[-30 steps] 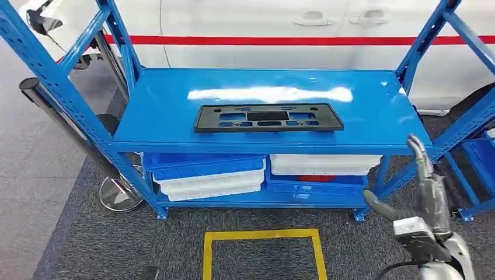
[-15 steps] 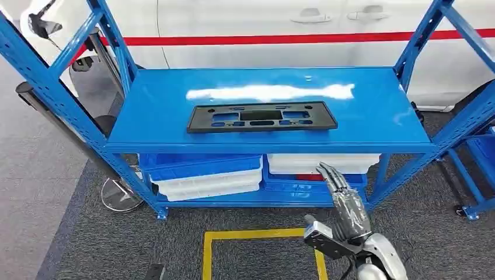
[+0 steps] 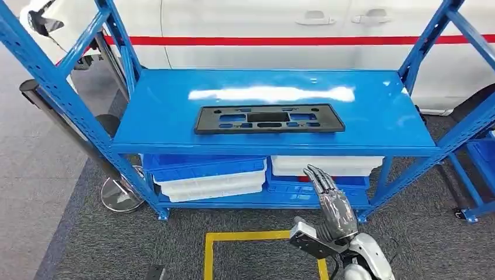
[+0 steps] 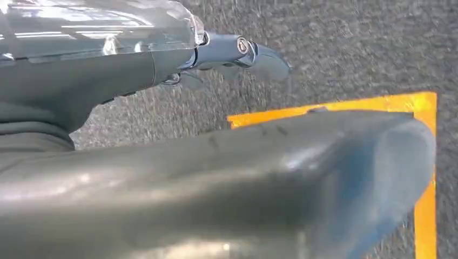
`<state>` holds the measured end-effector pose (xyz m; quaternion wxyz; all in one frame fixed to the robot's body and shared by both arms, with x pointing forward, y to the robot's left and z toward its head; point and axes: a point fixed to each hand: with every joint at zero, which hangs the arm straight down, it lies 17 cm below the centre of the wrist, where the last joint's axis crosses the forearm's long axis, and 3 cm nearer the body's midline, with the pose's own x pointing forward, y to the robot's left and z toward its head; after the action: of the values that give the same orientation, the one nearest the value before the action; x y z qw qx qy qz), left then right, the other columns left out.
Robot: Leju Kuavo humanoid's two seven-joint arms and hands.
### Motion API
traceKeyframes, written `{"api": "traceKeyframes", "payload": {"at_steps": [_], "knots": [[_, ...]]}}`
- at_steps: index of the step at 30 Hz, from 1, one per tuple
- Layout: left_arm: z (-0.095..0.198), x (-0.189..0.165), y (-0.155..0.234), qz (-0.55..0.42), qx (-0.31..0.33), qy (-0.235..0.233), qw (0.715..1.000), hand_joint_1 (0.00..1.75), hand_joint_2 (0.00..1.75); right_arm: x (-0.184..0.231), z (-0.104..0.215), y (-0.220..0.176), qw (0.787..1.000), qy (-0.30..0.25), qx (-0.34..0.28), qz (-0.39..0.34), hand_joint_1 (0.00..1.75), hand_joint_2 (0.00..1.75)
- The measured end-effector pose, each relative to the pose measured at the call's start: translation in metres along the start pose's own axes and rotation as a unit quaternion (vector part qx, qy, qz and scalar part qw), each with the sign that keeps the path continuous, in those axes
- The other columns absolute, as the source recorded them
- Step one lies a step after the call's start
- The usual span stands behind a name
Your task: Take the parts from the cabinet and place them on the table.
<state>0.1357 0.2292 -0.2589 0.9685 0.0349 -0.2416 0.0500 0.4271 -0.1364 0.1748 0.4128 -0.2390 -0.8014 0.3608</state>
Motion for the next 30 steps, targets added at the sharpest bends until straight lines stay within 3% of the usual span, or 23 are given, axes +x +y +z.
{"api": "traceKeyframes", "payload": {"at_steps": [19,30], "knots": [[0.000,0.000,-0.003,-0.002,-0.006,0.003,1.000,0.00,0.00,0.009,-0.019,-0.076,0.986,-0.031,-0.152,0.061,0.00,1.75],[0.001,-0.004,-0.001,-0.003,-0.005,0.007,1.000,0.00,0.00,0.006,-0.040,-0.098,0.980,-0.038,-0.175,0.091,0.00,1.75]]}}
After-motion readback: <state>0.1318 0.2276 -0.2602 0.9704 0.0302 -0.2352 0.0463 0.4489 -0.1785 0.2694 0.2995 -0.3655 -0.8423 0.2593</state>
